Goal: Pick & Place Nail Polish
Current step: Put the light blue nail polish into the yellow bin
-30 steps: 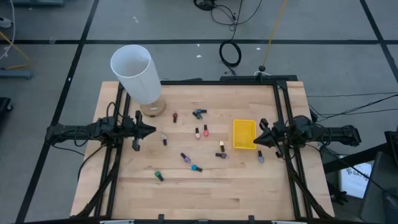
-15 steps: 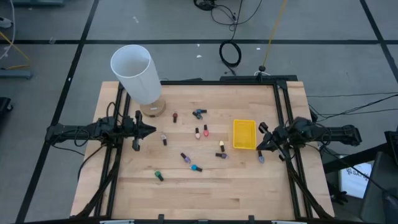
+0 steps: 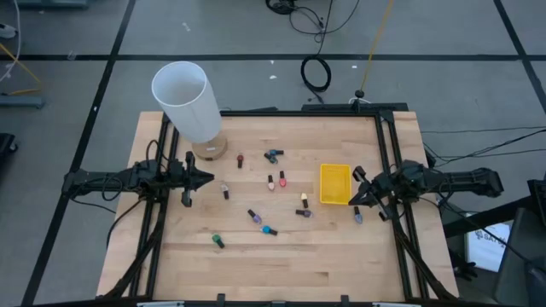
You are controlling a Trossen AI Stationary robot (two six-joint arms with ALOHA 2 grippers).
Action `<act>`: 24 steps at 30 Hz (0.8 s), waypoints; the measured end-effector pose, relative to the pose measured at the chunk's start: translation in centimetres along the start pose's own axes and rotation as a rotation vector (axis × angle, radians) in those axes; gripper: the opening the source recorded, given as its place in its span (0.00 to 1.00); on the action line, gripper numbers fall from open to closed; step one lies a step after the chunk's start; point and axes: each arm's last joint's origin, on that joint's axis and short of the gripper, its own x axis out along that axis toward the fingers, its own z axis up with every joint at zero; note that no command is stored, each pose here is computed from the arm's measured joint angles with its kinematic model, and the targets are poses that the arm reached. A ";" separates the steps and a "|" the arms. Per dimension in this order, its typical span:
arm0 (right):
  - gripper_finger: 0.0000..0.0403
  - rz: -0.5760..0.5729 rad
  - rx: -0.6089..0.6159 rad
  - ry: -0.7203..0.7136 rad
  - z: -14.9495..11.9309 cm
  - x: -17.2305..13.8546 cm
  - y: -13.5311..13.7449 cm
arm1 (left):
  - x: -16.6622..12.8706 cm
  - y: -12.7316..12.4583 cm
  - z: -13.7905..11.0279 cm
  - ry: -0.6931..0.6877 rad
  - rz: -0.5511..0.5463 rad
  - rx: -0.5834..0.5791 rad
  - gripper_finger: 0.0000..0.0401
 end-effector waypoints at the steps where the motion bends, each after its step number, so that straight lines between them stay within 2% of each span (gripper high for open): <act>1: 0.01 0.000 -0.003 0.005 0.0 0.0 0.0 | 0.0 0.0 0.0 0.000 0.000 0.000 0.06; 6: 0.01 0.001 0.044 -0.007 0.1 0.2 -0.1 | 0.0 0.0 0.0 0.000 0.000 0.000 0.06; 13: 0.04 -0.020 0.095 -0.127 1.3 0.4 -0.1 | 0.0 0.0 0.0 0.000 0.000 0.000 0.06; 16: 0.12 -0.032 0.089 -0.140 1.4 0.7 0.0 | 0.0 0.0 0.0 0.000 0.000 0.000 0.06; 19: 0.24 -0.069 0.112 -0.093 1.3 1.2 0.0 | 0.0 0.0 0.0 0.000 0.000 0.000 0.06; 24: 0.47 -0.113 0.127 -0.017 5.1 3.0 0.5 | 0.0 0.0 0.0 0.000 0.000 0.000 0.06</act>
